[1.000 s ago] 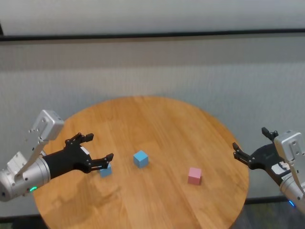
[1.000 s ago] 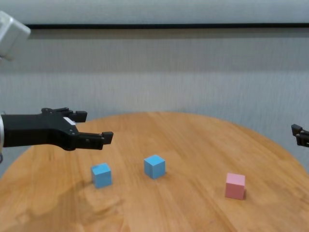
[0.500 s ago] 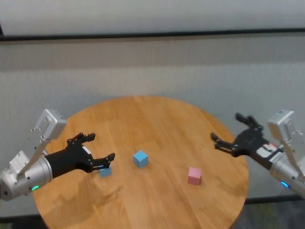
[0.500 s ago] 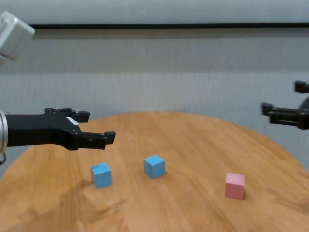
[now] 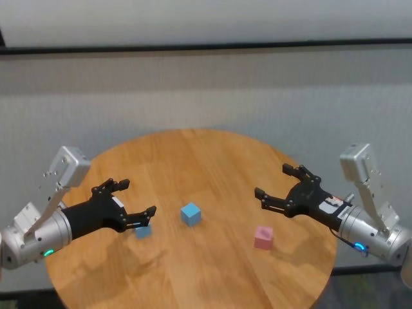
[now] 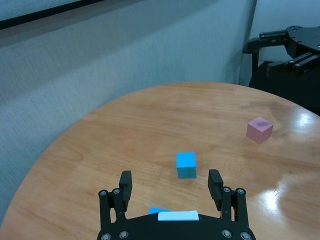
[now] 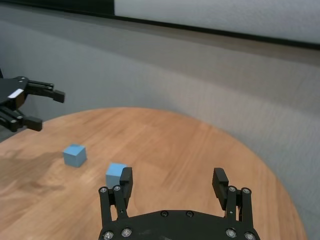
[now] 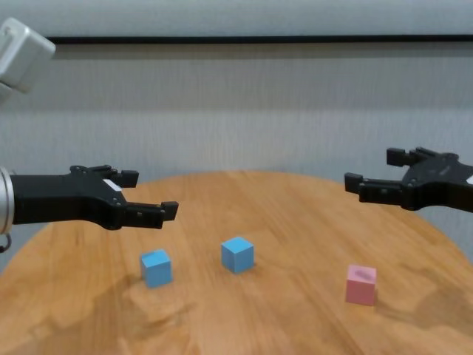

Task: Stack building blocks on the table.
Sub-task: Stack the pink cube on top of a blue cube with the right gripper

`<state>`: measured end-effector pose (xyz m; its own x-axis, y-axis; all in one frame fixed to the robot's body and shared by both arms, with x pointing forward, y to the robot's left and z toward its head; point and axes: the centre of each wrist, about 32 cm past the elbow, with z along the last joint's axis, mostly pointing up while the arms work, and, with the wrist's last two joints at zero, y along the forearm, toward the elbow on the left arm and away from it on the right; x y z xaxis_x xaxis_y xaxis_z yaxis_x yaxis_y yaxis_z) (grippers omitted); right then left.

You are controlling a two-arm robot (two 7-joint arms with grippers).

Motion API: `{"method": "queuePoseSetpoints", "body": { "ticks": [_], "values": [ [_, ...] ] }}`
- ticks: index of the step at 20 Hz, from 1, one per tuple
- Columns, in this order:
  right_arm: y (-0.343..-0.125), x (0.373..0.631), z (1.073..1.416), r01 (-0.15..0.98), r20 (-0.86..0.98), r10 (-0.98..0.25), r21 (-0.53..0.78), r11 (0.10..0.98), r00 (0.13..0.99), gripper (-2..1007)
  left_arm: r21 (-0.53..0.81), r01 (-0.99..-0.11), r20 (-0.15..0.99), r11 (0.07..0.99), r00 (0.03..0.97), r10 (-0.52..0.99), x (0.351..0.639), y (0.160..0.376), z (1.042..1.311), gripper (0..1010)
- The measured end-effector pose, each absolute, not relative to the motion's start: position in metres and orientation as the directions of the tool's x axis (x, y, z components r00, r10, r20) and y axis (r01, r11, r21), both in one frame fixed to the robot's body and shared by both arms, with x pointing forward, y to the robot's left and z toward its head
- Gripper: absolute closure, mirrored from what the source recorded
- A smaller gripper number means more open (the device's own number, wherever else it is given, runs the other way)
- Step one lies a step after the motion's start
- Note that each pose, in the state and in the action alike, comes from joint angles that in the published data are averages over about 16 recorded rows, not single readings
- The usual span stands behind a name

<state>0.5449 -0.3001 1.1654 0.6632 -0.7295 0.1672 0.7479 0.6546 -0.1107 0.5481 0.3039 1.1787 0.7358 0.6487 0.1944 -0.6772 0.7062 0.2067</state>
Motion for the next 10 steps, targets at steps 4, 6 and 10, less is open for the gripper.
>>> {"method": "queuePoseSetpoints", "body": {
  "ticks": [4, 6, 10],
  "values": [
    [-0.305, 0.547, 1.164, 0.719, 0.128, -0.708, -0.134, 0.682, 0.695, 0, 0.207, -0.677, 0.194, 0.707, 0.736, 0.648, 0.548, 0.304, 1.179, 11],
    [-0.308, 0.547, 1.164, 0.707, 0.117, -0.698, -0.147, 0.692, 0.707, 0, 0.207, -0.677, 0.194, 0.707, 0.736, 0.648, 0.548, 0.303, 1.179, 11],
    [-0.315, 0.545, 1.163, 0.688, 0.109, -0.680, -0.171, 0.706, 0.725, 0, 0.207, -0.676, 0.194, 0.707, 0.737, 0.648, 0.549, 0.303, 1.179, 10]
  ]
}}
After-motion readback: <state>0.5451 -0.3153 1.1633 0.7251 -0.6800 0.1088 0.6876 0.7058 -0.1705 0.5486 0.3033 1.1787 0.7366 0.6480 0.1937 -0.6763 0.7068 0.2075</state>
